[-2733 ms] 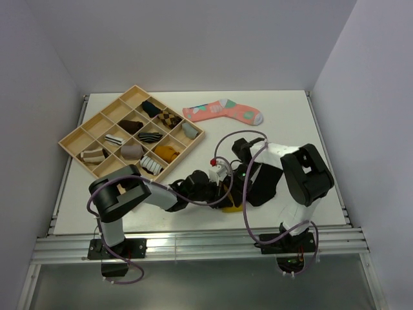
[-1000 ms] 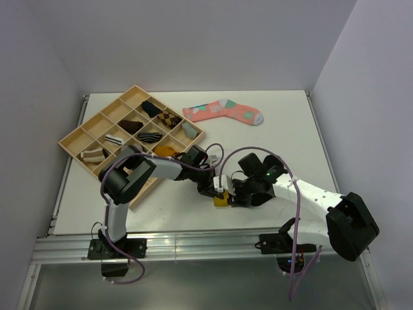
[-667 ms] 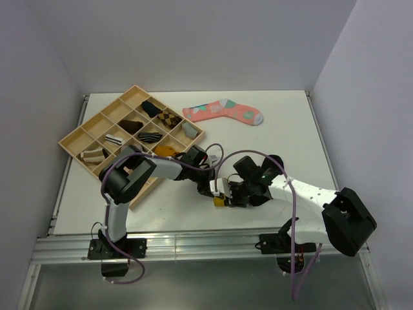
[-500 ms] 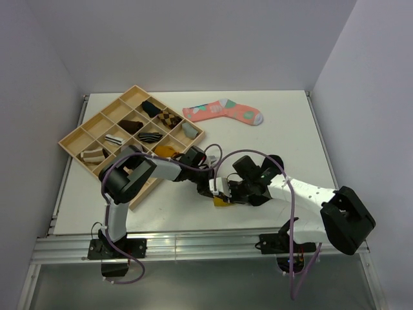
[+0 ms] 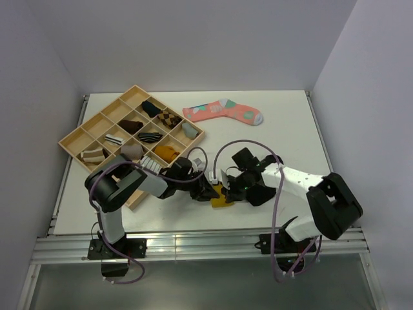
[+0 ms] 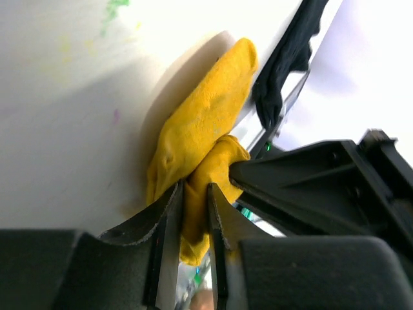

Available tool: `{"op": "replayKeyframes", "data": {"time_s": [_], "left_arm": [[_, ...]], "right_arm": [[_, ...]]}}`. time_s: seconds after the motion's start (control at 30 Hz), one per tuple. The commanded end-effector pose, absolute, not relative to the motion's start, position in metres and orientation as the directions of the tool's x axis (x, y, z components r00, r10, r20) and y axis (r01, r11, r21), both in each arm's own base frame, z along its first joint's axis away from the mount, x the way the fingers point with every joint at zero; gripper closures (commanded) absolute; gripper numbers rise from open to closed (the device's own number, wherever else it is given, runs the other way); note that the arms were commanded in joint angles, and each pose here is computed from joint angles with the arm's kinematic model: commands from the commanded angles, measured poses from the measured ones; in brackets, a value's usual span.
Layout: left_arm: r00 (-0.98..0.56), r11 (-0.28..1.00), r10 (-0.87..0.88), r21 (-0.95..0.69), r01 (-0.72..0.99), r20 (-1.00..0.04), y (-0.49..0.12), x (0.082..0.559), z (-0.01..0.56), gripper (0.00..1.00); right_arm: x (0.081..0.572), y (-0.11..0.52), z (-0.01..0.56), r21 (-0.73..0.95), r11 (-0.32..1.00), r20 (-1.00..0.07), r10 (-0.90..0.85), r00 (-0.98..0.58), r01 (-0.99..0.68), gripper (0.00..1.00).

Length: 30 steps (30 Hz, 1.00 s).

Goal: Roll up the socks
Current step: Roll the sock at the center of the board.

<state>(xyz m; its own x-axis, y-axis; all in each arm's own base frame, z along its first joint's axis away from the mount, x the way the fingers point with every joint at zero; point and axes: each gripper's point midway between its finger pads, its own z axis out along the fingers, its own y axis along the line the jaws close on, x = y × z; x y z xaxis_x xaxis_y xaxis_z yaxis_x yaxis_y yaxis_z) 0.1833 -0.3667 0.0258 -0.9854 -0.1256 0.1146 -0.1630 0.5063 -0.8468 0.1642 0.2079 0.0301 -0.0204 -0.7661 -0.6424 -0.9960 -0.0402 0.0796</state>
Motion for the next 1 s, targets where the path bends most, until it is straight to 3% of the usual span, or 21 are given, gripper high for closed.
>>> {"op": "replayKeyframes", "data": {"time_s": [0.0, 0.3, 0.47, 0.57, 0.6, 0.73, 0.97], "left_arm": [[-0.966, 0.47, -0.258, -0.875, -0.119, -0.007, -0.362, 0.205, 0.038, 0.74], [-0.914, 0.455, -0.365, -0.89, -0.01, -0.176, -0.352, 0.199, 0.049, 0.72], [-0.861, 0.448, -0.417, -0.89, 0.085, -0.292, -0.339, 0.196, 0.063, 0.68], [-0.855, 0.52, -0.35, -0.839, 0.161, -0.382, -0.34, 0.19, 0.058, 0.66], [-0.837, 0.529, -0.282, -0.804, 0.272, -0.469, -0.351, 0.192, 0.069, 0.67], [-0.756, 0.632, -0.17, -0.658, 0.409, -0.633, -0.357, 0.196, 0.076, 0.64], [-0.629, 0.65, -0.024, -0.49, 0.581, -0.777, -0.364, 0.201, 0.091, 0.59]], "right_arm": [[0.142, 0.185, 0.024, 0.283, -0.017, -0.548, -0.823, -0.147, -0.959, 0.88], [0.156, 0.179, 0.023, 0.504, 0.042, -0.433, -0.852, -0.294, -0.862, 0.88], [0.169, 0.172, 0.005, 0.571, 0.129, -0.302, -0.885, -0.354, -0.811, 0.88], [0.174, 0.173, 0.005, 0.577, 0.154, -0.276, -0.888, -0.369, -0.802, 0.88], [0.176, 0.174, 0.007, 0.579, 0.156, -0.272, -0.888, -0.37, -0.8, 0.88], [0.182, 0.174, 0.006, 0.585, 0.193, -0.236, -0.889, -0.393, -0.788, 0.87], [0.192, 0.173, -0.005, 0.559, 0.259, -0.185, -0.887, -0.423, -0.787, 0.86]]}}
